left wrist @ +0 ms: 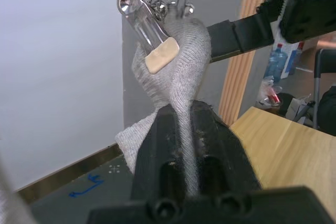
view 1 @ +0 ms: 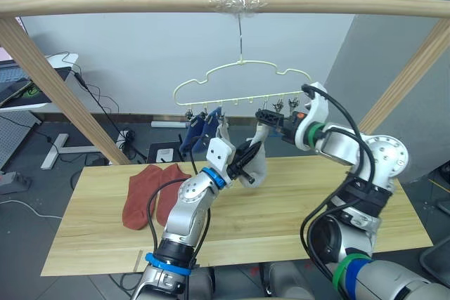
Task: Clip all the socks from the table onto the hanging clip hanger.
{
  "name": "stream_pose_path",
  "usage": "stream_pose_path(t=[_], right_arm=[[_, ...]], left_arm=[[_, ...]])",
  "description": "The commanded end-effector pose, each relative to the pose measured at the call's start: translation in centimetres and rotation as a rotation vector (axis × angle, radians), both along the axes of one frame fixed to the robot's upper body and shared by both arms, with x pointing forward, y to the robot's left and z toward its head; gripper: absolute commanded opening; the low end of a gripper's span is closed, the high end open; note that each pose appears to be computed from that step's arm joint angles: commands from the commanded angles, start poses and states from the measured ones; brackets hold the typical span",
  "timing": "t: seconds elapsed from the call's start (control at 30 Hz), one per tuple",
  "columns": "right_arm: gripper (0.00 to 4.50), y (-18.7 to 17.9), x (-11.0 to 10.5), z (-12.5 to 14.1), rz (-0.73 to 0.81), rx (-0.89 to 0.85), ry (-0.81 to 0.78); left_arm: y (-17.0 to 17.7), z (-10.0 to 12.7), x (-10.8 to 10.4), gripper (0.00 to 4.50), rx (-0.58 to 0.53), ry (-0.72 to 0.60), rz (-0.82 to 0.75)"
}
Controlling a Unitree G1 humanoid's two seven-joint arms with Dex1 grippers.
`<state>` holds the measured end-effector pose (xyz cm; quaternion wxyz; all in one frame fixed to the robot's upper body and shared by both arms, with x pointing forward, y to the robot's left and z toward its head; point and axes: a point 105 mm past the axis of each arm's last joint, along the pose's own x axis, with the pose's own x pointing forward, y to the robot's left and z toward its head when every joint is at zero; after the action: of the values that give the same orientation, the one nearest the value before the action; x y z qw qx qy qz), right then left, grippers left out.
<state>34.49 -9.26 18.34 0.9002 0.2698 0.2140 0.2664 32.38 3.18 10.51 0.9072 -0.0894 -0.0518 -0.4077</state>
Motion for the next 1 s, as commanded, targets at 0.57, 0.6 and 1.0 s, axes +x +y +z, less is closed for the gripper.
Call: stream_pose_path(t=[0.57,0.6,1.0], right_arm=[[3.54,-1.4,-1.6,-1.7,-0.192,-0.478,-0.606],[3.4,-1.3,-1.4,-1.6,-0.217,-0.474,-0.623],[1.97,0.2,1.4,-0.4,-0.311,-0.457,-0.708]], left_arm=[[7.3,2.9,-2.9,4.5,0.111,0.068,-0.024],[7.5,3.3,-3.0,4.5,0.122,0.057,-0.012],[7.9,5.0,-4.1,4.5,0.119,-0.034,0.056]])
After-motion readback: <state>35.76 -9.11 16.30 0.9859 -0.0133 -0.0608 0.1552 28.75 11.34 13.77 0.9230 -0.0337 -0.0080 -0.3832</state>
